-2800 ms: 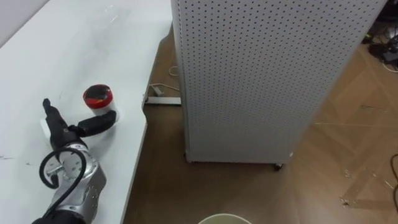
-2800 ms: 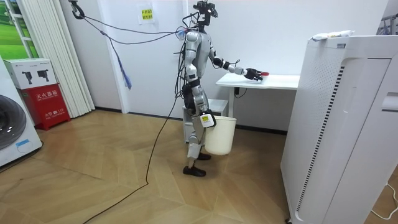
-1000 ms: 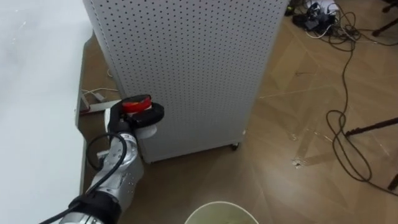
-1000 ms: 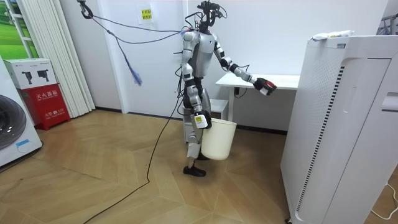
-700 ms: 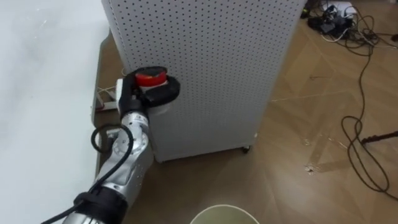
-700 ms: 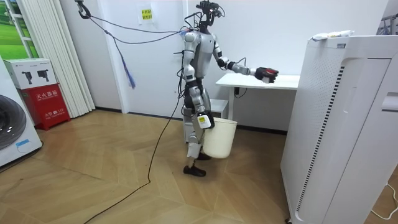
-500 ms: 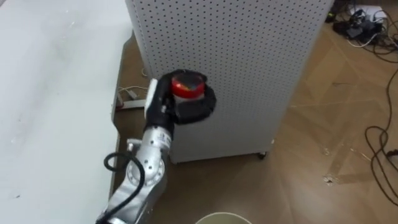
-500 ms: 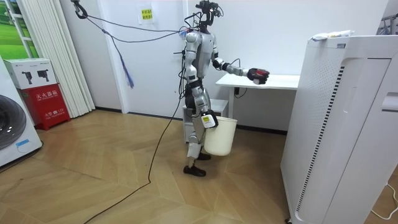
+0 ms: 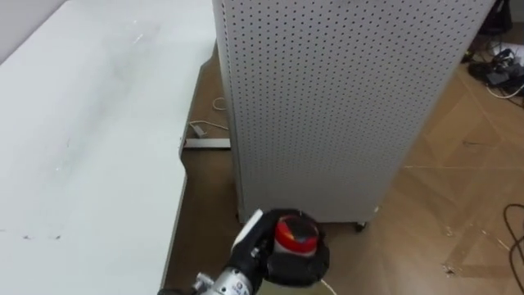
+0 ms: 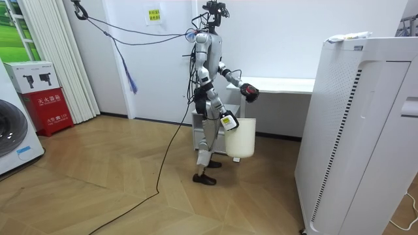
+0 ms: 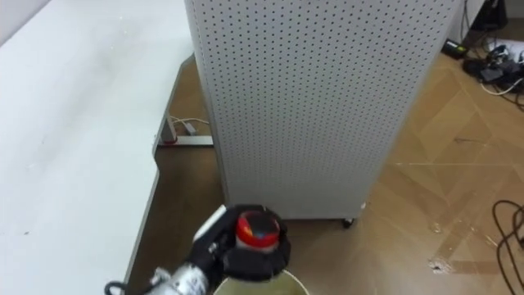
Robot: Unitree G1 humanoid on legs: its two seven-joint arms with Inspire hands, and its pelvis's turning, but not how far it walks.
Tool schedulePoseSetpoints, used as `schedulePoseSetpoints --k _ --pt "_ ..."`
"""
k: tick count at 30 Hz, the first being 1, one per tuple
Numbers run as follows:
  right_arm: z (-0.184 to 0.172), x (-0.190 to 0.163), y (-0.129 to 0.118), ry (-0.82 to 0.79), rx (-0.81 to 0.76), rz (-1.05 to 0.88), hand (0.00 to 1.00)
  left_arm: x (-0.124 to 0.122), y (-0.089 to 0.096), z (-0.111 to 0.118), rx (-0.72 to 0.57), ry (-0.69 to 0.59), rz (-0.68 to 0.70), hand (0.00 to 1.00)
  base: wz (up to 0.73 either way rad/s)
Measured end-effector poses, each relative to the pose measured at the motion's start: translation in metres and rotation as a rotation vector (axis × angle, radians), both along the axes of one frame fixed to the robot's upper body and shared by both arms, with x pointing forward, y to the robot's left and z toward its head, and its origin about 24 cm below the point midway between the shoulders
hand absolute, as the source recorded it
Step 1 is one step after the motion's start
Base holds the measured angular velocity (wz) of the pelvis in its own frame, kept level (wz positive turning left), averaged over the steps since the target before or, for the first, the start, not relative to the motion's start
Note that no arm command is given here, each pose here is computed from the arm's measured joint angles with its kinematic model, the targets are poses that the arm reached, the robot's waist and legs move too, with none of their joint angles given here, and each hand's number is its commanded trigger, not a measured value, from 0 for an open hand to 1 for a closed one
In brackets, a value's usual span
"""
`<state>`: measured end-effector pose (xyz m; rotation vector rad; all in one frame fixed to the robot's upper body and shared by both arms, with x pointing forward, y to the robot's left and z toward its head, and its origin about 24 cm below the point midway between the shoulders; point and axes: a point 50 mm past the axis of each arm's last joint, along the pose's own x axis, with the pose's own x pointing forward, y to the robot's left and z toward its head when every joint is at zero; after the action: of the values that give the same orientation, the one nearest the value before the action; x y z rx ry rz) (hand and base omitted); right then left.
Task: Pick garbage
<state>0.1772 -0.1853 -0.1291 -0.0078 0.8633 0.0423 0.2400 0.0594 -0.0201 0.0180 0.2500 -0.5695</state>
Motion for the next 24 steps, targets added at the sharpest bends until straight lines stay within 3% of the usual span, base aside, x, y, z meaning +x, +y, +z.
schedulePoseSetpoints --k 7,8,9,24 --pt "0.001 0.001 -0.001 -0.004 0.004 0.008 1.00 -0.012 -0.006 -0.008 0.005 0.034 -0.078 1.00 0.00" --pt "0.001 0.001 -0.003 -0.005 -0.001 0.007 1.00 -0.014 -0.006 -0.009 0.007 0.041 -0.091 0.58 0.00" --pt "0.001 0.001 -0.004 -0.005 -0.005 0.007 1.00 -0.015 -0.006 -0.010 0.001 0.051 -0.097 0.00 0.00" --pt "0.003 0.000 -0.015 -0.001 -0.016 0.026 1.00 -0.027 0.000 -0.022 0.008 0.125 -0.168 0.00 0.00"
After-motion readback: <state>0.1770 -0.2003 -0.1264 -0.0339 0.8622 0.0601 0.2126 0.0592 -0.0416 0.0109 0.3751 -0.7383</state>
